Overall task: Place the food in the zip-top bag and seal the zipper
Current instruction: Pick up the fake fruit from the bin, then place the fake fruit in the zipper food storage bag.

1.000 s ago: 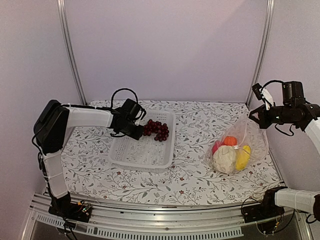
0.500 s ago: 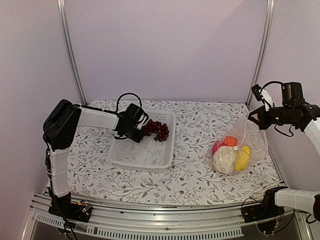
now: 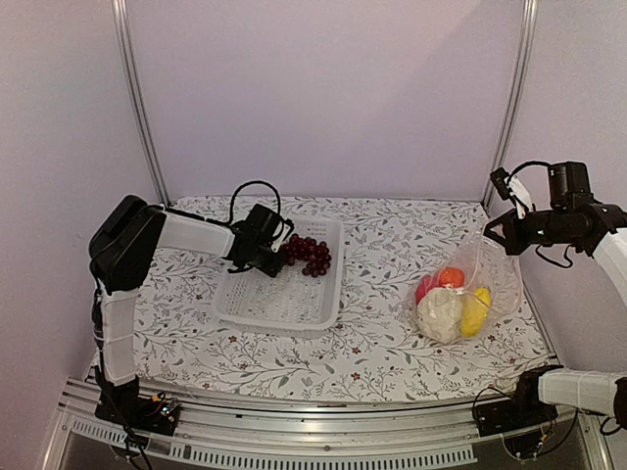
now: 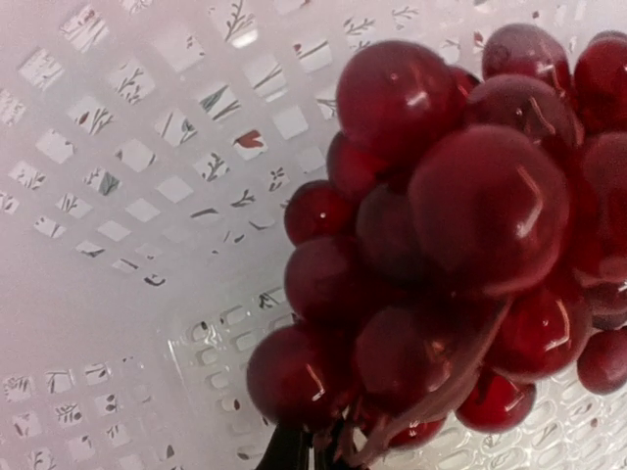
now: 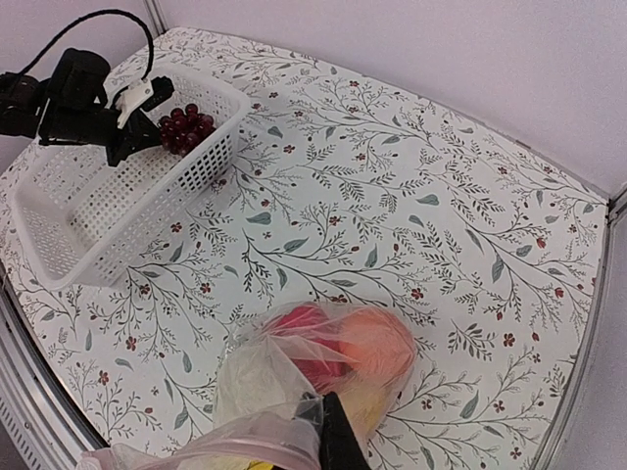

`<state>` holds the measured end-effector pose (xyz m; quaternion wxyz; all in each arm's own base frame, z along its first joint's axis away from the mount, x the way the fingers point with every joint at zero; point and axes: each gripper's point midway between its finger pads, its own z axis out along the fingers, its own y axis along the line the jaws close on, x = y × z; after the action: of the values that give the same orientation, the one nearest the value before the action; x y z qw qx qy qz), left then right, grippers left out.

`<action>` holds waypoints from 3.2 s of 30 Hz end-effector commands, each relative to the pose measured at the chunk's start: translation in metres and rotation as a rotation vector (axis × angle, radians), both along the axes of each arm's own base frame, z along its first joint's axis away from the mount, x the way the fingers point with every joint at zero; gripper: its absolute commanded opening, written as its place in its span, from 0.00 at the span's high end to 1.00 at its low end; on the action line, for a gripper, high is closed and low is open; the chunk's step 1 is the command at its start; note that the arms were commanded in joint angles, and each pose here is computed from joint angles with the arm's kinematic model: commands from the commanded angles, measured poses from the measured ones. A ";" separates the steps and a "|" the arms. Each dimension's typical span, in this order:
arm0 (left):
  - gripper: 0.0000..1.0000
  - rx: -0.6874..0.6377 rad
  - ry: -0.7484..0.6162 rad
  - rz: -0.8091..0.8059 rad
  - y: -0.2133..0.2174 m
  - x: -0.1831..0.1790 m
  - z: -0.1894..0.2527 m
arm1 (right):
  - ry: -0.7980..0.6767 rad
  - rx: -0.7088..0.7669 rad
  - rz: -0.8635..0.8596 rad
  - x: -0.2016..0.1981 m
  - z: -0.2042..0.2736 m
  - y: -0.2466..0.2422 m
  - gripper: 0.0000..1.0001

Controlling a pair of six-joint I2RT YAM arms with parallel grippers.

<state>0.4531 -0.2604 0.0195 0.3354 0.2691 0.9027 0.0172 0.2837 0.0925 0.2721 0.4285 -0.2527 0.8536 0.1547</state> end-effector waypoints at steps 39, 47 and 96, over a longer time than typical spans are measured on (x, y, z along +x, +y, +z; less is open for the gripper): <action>1.00 -0.443 -0.375 -0.338 -0.099 -0.155 0.355 | -0.018 0.030 -0.014 0.049 0.058 0.002 1.00; 1.00 -0.575 -0.430 -0.529 -0.161 -0.206 0.416 | 0.004 0.055 -0.027 0.067 0.055 0.004 1.00; 1.00 -0.622 -0.635 -0.756 -0.355 -0.195 0.380 | 0.216 0.375 0.316 -0.008 0.053 0.063 1.00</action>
<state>0.2609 -0.6097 0.3882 0.6138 0.4453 0.5819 -0.2938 0.2895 0.1500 0.3089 0.3293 -0.2631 0.8224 0.3822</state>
